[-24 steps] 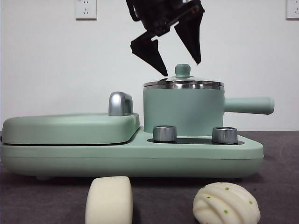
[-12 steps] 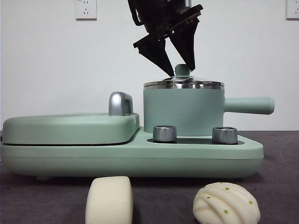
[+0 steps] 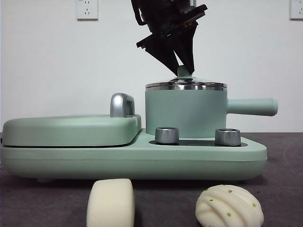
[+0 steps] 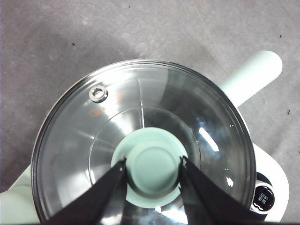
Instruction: Put the buns in a small steamer
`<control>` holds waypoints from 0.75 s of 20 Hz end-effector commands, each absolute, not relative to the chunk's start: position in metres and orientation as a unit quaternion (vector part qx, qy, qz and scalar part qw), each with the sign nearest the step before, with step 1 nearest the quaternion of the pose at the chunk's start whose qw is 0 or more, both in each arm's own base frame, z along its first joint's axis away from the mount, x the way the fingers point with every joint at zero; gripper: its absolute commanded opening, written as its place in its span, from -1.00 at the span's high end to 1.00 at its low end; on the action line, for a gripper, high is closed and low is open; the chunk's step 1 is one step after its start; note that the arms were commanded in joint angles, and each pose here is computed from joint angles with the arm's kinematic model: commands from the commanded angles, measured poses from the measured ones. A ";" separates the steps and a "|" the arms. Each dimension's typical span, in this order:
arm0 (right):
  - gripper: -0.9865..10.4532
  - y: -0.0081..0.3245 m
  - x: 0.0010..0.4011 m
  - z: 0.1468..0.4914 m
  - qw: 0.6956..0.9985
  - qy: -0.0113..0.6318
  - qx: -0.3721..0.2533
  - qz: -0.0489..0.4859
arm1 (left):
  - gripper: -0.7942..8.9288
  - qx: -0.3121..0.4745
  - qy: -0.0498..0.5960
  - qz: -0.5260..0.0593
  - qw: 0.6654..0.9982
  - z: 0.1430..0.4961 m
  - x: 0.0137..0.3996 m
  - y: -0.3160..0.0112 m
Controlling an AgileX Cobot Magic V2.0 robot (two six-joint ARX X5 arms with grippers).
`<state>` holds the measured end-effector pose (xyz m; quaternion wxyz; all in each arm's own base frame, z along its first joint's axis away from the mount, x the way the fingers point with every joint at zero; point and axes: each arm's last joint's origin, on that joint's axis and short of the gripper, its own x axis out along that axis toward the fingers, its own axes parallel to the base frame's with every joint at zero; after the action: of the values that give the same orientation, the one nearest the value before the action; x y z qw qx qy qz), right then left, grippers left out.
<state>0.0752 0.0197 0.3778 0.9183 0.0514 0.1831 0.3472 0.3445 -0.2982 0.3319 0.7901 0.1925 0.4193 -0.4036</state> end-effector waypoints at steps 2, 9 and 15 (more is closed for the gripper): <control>-0.13 0.020 0.075 0.382 0.918 0.177 0.053 0.350 | 0.80 0.199 0.417 -0.407 0.788 0.327 0.346 -0.307; -0.13 0.020 0.075 0.383 0.918 0.179 0.060 0.349 | 0.80 0.193 0.410 -0.405 0.794 0.357 0.339 -0.298; -0.13 0.024 0.092 0.377 0.891 0.248 0.128 0.359 | 0.80 0.179 0.396 -0.390 0.812 0.388 0.335 -0.282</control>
<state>0.0916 0.0233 0.3714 0.8925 0.1161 0.2490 0.3577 0.3328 -0.2802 0.3825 0.8020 0.1867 0.4113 -0.3910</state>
